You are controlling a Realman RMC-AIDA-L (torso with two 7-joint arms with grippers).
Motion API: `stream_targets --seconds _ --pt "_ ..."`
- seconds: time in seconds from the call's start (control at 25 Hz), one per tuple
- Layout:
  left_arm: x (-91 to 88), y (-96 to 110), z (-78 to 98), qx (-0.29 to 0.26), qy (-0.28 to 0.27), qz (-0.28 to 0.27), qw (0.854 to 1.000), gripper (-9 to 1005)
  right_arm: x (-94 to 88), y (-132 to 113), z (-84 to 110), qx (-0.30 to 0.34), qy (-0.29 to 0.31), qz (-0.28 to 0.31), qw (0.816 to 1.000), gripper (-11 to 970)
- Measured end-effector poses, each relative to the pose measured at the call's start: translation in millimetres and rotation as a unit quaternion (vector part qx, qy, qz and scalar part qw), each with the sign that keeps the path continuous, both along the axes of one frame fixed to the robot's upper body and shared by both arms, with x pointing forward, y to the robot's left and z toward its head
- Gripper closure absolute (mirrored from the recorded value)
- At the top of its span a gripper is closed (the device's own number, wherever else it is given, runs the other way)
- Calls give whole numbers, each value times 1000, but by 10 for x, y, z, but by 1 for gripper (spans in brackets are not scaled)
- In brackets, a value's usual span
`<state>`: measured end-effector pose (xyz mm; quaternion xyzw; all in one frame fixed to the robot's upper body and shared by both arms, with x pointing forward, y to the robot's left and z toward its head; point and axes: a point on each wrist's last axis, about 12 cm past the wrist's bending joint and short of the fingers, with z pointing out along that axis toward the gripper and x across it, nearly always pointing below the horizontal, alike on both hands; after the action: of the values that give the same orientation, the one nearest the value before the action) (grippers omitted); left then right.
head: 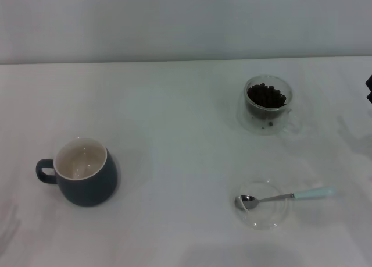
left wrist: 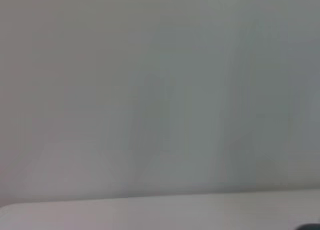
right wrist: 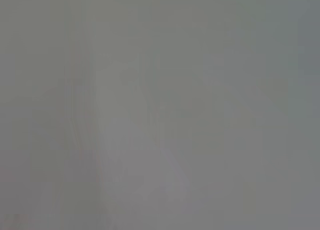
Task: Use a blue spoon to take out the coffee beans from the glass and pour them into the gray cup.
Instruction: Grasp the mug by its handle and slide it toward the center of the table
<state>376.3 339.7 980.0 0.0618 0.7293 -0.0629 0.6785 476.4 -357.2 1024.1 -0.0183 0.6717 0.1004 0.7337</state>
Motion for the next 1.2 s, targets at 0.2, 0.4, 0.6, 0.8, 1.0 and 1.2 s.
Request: stream_targets --seconds 0.2,0.4,0.6,0.8,1.0,1.2 --pt "161 -62 -3 22 8 -41 999 113 20 12 7 1 -1 2 1000 97" --pt "348 -115 -21 34 22 -53 998 114 14 30 -10 -1 5 7 1000 98" --pt "514 -200 -42 50 37 -71 996 115 4 36 -21 -1 7 9 1000 99" --pt "611 -242 -45 56 44 -81 994 115 -5 35 -24 1 8 9 1000 100" --pt "683 -272 -41 58 47 -85 994 116 -5 34 -24 12 10 10 1000 100" --pt "773 -305 -25 62 47 -90 993 117 3 39 -20 13 9 11 1000 101"
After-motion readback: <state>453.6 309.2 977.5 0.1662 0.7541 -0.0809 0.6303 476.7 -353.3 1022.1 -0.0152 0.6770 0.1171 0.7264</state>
